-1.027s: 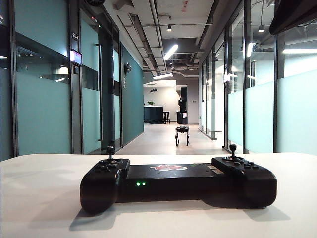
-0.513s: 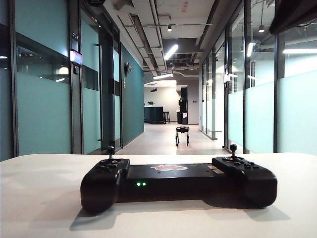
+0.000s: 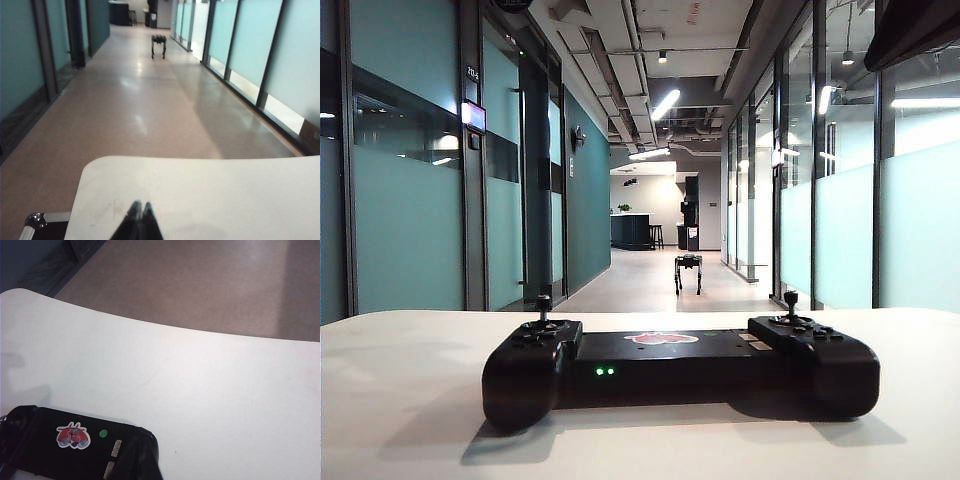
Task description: Push the left joystick on the remote control sitting on the white table forward to make the robot dog walk in a straight line until it approaches the door.
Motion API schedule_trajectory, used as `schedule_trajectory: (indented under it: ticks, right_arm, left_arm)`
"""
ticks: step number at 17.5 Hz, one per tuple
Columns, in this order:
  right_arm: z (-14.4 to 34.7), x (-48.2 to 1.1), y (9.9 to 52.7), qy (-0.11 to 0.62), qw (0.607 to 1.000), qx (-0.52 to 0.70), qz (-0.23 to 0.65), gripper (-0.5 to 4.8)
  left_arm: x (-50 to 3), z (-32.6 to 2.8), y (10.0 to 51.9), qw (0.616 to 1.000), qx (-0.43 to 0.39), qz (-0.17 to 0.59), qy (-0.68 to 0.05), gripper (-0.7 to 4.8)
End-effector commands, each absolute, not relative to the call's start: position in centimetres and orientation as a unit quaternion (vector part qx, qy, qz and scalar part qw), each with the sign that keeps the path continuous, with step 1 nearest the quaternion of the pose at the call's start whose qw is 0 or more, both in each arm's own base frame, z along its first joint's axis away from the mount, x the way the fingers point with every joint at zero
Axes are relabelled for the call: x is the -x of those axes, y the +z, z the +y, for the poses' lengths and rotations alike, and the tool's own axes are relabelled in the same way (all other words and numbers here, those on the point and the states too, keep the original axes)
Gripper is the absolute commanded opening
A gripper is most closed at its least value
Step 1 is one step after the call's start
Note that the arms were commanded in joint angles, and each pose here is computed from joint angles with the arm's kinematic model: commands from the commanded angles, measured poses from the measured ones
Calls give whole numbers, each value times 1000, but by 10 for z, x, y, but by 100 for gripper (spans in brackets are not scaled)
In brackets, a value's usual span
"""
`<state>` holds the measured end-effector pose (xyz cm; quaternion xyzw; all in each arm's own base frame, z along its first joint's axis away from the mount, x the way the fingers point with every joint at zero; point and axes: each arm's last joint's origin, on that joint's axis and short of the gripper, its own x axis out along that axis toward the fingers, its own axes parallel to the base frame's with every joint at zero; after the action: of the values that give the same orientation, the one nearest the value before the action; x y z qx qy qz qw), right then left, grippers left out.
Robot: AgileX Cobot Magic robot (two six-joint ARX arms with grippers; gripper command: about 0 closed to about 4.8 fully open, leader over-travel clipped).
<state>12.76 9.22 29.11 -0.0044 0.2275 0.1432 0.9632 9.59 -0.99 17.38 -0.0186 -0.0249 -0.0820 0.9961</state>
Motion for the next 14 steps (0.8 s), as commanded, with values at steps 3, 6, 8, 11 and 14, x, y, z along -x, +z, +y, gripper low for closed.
schedule_trajectory:
  ticks: [3,6,8,11,14]
  right_arm:
    - [92,-128,294,144,965,-3,217,-1]
    - [92,-128,294,144,965,-3,217,-1]
    - [92,-128,294,144,965,-3,217,-1]
    - [92,-128,294,144,965,-3,217,-1]
    - [92,-128,294,144,965,-3,217,-1]
  left_arm:
    - [-97,-8,171,997,-9,-29,-73,-6]
    - [-97,-5,171,998,-9,-29,-56,-6]
    - [-97,-3,171,998,-11,-29,-48,-6]
    - [-97,-2,171,999,-10,-28,-23,-6]
    - [-97,-2,171,999,-9,-28,-16,-6]
